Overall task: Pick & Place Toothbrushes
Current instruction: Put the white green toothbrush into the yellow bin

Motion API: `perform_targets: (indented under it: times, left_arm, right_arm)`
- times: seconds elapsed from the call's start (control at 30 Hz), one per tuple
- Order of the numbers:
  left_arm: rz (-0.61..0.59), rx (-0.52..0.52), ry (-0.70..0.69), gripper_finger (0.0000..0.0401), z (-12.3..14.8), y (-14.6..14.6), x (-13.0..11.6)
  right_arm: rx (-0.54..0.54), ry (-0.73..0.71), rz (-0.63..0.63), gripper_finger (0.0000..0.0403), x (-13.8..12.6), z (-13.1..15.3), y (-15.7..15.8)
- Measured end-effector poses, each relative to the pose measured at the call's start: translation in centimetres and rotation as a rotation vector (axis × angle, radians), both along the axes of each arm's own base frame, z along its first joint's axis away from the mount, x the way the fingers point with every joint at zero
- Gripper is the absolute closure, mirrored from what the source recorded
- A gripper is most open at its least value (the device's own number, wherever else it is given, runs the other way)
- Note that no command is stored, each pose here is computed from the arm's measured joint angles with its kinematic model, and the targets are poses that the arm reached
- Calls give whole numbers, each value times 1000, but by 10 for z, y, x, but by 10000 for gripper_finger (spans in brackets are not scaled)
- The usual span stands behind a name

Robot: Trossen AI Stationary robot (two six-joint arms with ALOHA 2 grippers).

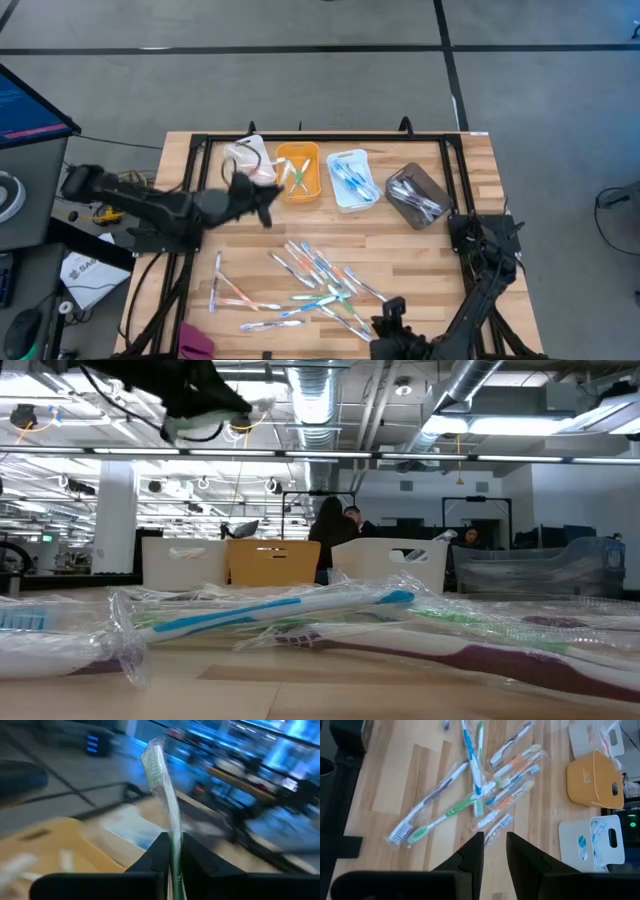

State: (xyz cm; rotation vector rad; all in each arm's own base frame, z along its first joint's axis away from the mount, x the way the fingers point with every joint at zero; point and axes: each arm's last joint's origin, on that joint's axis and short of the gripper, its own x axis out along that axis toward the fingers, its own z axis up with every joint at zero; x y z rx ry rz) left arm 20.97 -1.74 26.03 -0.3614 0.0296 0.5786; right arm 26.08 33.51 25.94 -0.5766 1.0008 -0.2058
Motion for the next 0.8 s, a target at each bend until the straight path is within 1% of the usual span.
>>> perform_targets:
  times: [0.07, 0.17, 0.3, 0.47, 0.57, 0.7, 0.8]
  left_arm:
    - [49, -13, -18, 383, 1, 21, 2]
    - [66, -31, -61, 383, -1, 48, 11]
    - [77, -82, -91, 383, -16, 71, 29]
    - [131, -88, -68, 383, -46, 91, 50]
    - [162, -103, -64, 383, -59, 102, 59]
    - [154, -125, -34, 383, -69, 111, 76]
    - [148, -101, -3, 383, -72, 114, 87]
  right_arm:
    - [0, 0, -5, 327, 2, 0, -1]
    - [-3, 2, -7, 327, 3, 0, -3]
    - [-6, 5, -2, 327, 3, 0, -3]
    - [-6, 5, -2, 327, 3, 0, -3]
    - [-6, 5, -2, 327, 3, 0, -3]
    - [-19, -12, -1, 327, 3, 1, -3]
    - [-36, -18, 11, 327, 4, 1, -3]
